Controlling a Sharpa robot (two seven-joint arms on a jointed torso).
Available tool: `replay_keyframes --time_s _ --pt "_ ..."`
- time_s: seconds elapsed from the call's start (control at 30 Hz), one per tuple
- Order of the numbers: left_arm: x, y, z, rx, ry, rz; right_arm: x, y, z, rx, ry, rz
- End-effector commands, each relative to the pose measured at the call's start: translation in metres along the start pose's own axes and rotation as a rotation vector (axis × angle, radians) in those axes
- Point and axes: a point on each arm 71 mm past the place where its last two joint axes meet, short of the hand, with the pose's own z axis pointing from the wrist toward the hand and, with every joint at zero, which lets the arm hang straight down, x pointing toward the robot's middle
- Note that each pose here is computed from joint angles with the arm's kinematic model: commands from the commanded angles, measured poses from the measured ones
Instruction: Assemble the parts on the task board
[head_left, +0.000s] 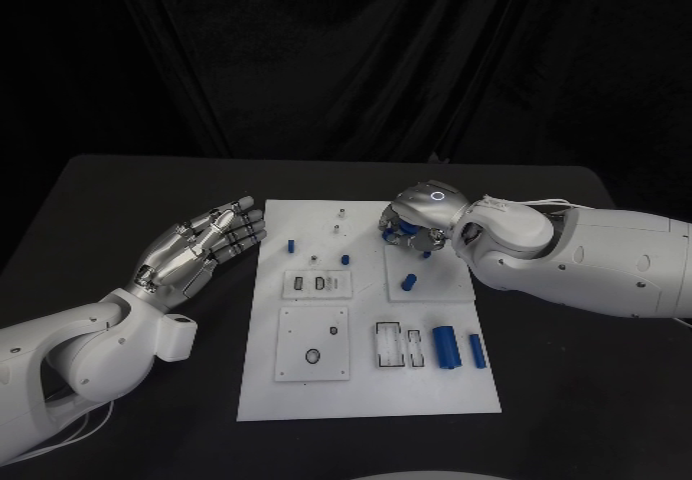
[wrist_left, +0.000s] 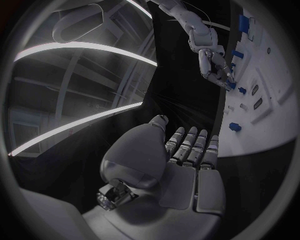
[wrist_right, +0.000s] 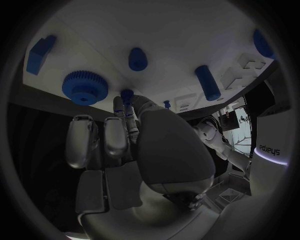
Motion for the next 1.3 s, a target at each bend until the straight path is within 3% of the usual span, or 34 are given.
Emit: replay_keyframes --time_s 0.03,0.4,0.57,0.73,1.0,1.3 --pt "0.0027 -0.0146 -0.0008 0.204 0.015 -0.016 0.005 0.0 0.0 -0.003 0.041 -0.002" --pt "0.0042 -0.0148 -0.0025 0.199 0.019 -0.022 0.007 0.001 0.002 -0.008 0.051 0.006" --pt "0.0043 -0.0154 -0.0038 0.198 0.017 -0.022 0.002 0.003 0.004 -0.02 0.003 0.023" --pt "0.005 -0.0155 -0.0042 0.198 0.016 -0.021 -0.018 0.005 0.011 -0.031 -0.063 0.047" --pt "0.0048 -0.015 -0.0037 0.196 0.012 -0.017 -0.049 0.013 0.037 -0.051 -0.124 0.066" --pt "0.0062 -0.0134 -0.0007 0.195 0.019 -0.02 -0.048 0.022 0.066 -0.072 -0.12 0.049"
